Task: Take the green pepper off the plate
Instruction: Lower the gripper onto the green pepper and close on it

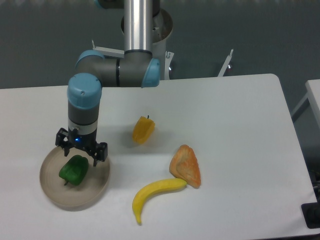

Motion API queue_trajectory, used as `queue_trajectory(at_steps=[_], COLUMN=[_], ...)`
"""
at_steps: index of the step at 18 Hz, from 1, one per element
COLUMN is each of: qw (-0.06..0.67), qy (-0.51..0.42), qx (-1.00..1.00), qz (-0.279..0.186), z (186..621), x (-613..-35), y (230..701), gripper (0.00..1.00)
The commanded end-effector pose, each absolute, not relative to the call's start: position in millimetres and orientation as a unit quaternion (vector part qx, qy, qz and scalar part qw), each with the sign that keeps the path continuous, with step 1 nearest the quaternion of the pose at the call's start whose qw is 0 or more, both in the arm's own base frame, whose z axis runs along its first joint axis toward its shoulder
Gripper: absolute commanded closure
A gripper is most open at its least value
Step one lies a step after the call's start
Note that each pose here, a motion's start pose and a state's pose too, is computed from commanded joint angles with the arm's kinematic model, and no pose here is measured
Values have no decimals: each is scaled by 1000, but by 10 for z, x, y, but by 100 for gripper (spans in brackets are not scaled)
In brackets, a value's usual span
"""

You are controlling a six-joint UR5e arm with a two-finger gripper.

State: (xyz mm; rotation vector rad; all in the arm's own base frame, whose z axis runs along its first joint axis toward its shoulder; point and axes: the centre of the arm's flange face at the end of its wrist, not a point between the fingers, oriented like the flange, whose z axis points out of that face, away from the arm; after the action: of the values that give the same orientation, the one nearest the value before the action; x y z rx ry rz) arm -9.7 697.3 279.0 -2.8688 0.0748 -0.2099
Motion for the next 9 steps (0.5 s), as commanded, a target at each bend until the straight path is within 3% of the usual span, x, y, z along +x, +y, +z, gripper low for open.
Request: queue_trajectory(at_steps=[9], qw=[123], qy=[35], qx=[-989], qz=[-73], z=[2617], x=[-47], y=[7069], gripper=[0])
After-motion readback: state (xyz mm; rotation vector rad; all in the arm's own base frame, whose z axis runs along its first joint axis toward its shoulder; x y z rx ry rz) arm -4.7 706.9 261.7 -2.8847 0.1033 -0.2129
